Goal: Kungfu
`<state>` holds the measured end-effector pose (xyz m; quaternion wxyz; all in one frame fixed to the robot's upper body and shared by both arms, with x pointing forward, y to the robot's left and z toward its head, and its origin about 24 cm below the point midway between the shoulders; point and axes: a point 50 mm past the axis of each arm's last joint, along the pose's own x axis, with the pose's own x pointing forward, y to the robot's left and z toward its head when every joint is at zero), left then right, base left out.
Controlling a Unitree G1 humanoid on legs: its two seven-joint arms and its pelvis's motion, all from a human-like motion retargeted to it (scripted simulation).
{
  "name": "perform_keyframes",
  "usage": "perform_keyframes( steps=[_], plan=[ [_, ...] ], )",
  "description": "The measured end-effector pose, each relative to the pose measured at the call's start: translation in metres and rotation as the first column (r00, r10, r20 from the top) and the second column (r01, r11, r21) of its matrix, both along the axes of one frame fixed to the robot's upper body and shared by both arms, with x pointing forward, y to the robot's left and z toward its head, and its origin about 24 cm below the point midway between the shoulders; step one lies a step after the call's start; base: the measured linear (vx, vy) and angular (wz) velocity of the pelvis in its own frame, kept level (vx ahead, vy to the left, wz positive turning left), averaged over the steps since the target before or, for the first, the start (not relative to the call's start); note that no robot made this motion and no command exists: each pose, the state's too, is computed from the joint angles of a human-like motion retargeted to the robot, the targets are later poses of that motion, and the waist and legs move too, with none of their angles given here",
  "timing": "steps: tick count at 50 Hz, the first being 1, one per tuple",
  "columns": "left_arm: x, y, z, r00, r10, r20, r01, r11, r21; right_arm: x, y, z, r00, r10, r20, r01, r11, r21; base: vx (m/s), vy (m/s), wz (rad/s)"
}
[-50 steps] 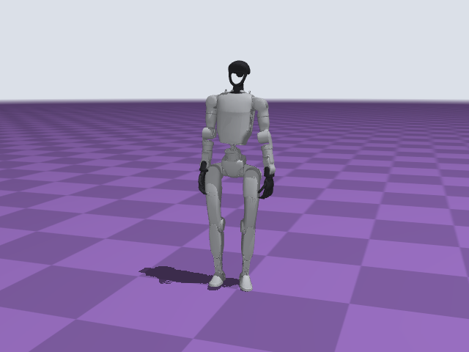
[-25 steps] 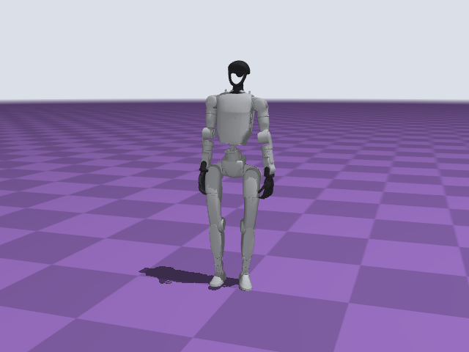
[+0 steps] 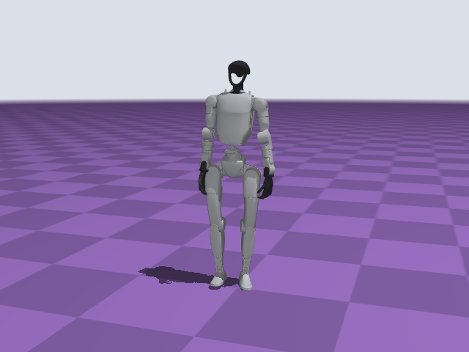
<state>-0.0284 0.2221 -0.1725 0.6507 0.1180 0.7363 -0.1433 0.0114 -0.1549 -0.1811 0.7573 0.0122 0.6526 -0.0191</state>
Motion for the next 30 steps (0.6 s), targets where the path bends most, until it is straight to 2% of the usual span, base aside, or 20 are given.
perform_keyframes(
  steps=[30],
  plan=[
    [0.0031, 0.0036, 0.0006, 1.000, -0.020, 0.003, 0.020, 1.000, 0.006, 0.0085, -0.0043, 0.0003, 1.000, 0.021, 0.021, -0.021, 1.000, 0.001, 0.00, 0.00, 0.00]
  ],
)
